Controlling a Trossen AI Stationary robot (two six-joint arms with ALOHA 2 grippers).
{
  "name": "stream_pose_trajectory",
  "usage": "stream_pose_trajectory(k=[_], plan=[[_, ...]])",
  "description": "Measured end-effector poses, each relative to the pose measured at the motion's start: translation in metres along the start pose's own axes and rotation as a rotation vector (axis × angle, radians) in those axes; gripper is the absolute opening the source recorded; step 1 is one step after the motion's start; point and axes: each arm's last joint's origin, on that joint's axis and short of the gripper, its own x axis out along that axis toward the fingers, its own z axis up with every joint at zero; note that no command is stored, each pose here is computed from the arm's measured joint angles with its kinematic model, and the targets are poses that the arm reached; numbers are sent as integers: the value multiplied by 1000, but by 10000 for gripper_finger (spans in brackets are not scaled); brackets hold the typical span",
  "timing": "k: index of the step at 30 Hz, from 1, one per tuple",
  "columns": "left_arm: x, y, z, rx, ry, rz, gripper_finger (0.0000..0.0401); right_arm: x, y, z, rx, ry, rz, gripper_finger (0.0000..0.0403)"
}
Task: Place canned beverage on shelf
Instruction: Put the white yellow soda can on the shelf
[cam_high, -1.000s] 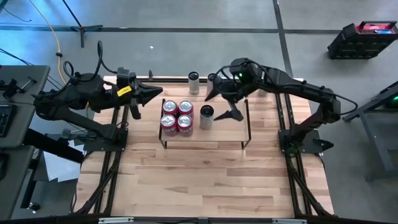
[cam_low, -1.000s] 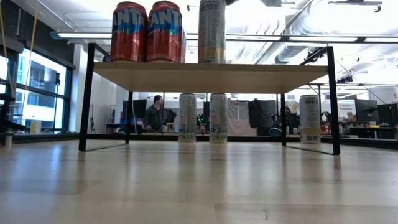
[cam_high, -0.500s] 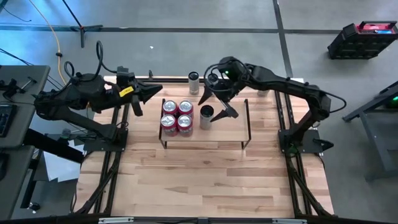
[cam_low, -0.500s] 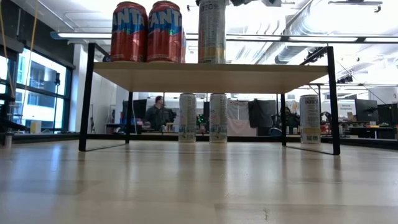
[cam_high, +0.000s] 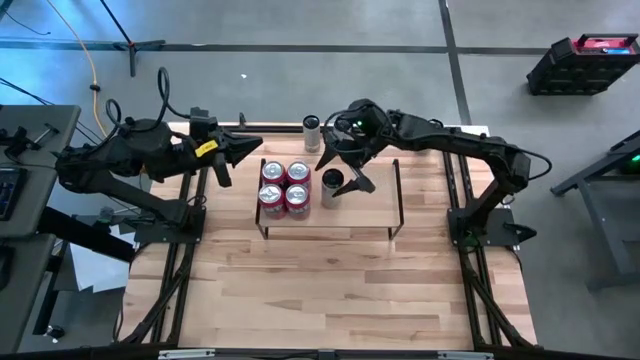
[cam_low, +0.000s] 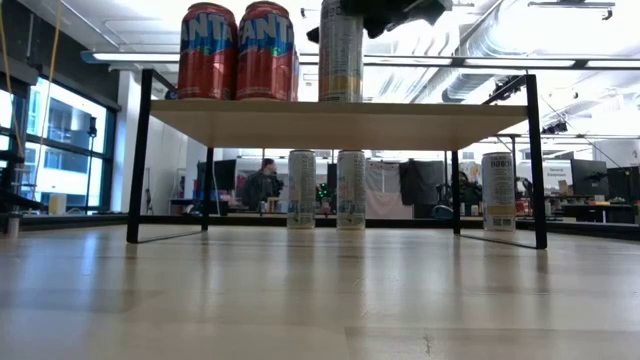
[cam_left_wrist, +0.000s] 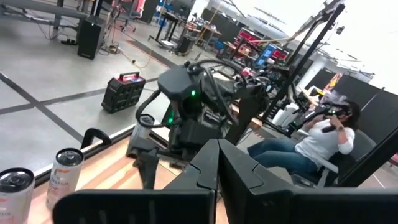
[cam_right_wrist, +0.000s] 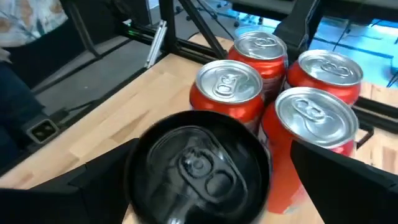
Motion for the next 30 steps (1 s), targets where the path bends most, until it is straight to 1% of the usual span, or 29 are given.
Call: stream_pose_trajectory(k=[5,10,15,18,22,26,30], plan=[[1,-1,-1,1,3,1,0,8,4,-4,-9,-13,-15,394],[1,-1,-1,1,3,0,0,3,13,0,-38,-15,-57,391],[1,0,-2,7,13,6,0,-1,21,-6,-35,-30,-109,361],[1,0,-2,9,16,8,0,2,22,-11,-12,-61,-121,341],[1,0,-2,10,16,8,0,9,25,-16,20,-73,-138,327],[1,0,-2,10,17,8,0,13,33,-16,7,-30,-227,320],[2,0,-3,14,22,10,0,17,42,-11,-4,-10,-280,311]])
